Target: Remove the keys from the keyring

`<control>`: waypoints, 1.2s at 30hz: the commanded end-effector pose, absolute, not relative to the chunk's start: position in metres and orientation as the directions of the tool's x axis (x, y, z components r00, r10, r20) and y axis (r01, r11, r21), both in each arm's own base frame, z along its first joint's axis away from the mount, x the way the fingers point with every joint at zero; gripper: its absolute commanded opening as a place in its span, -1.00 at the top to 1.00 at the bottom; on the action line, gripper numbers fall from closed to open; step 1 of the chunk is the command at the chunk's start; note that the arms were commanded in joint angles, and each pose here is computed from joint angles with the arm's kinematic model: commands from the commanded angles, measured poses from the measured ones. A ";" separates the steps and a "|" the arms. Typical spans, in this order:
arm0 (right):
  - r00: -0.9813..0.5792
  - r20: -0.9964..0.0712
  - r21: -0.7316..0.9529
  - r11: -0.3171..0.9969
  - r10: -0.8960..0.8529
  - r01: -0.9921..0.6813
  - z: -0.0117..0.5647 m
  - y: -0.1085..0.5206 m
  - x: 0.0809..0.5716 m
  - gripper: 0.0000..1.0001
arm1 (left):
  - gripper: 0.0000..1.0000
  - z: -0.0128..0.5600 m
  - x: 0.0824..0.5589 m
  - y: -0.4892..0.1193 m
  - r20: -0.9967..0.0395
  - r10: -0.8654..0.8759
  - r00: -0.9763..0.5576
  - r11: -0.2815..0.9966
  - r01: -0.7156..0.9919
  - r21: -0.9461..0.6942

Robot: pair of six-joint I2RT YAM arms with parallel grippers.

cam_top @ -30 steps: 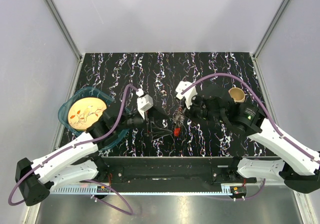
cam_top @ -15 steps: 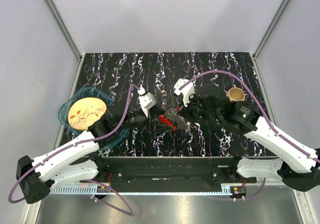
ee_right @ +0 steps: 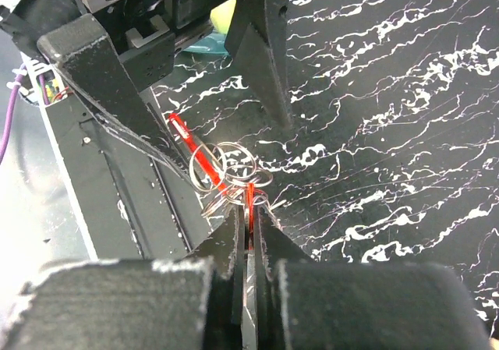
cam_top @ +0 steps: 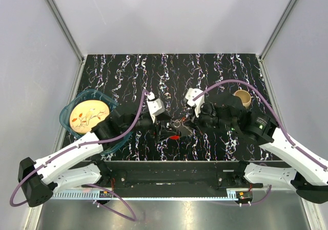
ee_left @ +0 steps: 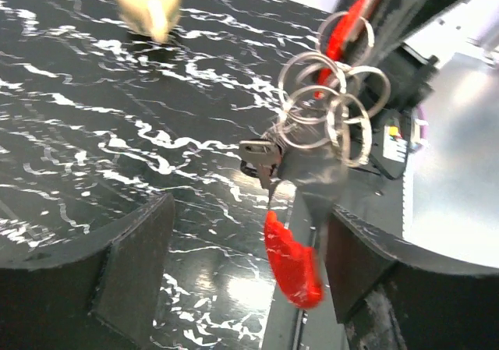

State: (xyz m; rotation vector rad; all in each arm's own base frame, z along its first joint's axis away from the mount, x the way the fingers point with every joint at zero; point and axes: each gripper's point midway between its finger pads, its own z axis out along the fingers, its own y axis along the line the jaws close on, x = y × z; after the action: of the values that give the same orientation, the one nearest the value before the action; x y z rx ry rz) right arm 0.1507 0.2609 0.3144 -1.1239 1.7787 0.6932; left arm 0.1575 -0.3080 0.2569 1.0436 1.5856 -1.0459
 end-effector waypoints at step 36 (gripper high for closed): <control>-0.244 -0.951 0.129 0.474 -0.190 -0.871 0.310 0.253 0.137 0.33 | 1.00 0.290 0.130 -0.314 -0.962 0.101 -0.252 0.140 0.961 -0.237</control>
State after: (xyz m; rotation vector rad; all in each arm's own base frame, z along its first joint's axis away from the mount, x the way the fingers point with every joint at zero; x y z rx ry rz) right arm 0.1336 0.2514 0.2774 -1.0487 1.8392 0.7837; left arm 0.1244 -0.3096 0.2503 1.0842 1.6803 -1.2396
